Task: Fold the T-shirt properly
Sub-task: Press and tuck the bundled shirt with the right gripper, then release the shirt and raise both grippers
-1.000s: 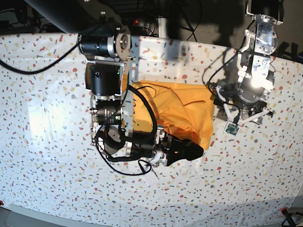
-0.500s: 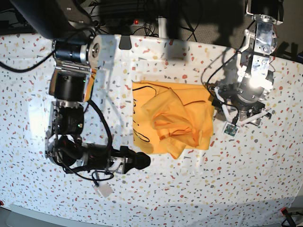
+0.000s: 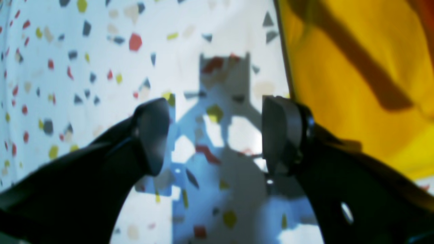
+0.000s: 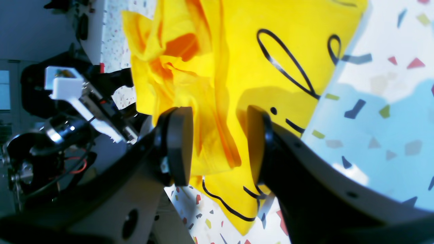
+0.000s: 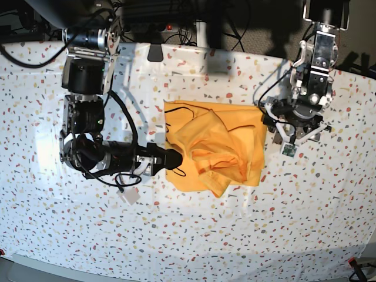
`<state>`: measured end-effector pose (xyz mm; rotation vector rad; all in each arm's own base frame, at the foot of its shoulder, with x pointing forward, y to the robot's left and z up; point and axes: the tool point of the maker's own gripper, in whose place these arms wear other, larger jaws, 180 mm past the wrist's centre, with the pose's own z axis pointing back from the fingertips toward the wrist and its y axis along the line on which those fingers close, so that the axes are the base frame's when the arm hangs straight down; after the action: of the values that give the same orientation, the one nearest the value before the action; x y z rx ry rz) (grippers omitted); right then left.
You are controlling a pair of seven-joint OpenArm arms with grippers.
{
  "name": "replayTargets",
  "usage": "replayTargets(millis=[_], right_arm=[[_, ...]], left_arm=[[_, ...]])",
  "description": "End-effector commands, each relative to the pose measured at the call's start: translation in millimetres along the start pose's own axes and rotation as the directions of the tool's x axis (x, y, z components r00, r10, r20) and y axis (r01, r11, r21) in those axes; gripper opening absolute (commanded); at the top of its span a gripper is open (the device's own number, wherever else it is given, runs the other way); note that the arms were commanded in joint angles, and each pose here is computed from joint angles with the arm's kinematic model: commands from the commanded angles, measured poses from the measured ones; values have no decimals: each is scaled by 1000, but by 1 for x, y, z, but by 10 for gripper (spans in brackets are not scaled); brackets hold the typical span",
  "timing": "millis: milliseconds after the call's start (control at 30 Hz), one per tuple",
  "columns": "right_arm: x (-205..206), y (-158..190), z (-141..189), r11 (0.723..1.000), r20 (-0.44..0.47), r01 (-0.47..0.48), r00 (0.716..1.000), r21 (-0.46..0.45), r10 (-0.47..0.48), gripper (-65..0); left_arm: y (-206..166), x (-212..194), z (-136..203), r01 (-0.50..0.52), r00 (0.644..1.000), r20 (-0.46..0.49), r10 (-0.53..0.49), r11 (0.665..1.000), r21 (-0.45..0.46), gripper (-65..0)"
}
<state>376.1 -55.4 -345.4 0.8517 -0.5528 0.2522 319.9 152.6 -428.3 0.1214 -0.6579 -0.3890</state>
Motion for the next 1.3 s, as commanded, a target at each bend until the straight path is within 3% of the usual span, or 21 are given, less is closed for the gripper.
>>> replayTargets(millis=[0,100,267,467,667,833,1167,1267], right_arm=[[25,11,3,999,64,-39,997,24,37,-389],[24,22,-9,998,67,-38,997,43,35,-390],[22,27,-30,999,56,-54,997,0,54,-390],[3,32,-46,995,-27,-97,995,-23,97,-390],[-17,75,-72,984,-95,-146,983,107,156,-390],[-18,131,-97,958,-78,-154,981,243,178,-390],[-6,154,-99,933,-52,-184,976,309,210,-390],[8,171,-93,908,-1,-167,984,384,181,-390]], left_arm=[[0,-13,-3,-3,999,-54,3,1000,-3,-233],[-5,-16,-4,-32,998,-60,30,999,-31,-233],[-7,-16,-4,-33,997,-66,31,999,-35,-233],[-7,-19,-4,-31,996,-83,28,999,-36,-233],[-7,-19,-4,-30,996,-83,27,999,-36,-233],[-7,-19,-4,-30,996,-84,27,999,-36,-233],[-6,-22,-3,-29,995,-99,25,999,-34,-233],[-6,-22,-3,-29,995,-99,25,999,-34,-233]])
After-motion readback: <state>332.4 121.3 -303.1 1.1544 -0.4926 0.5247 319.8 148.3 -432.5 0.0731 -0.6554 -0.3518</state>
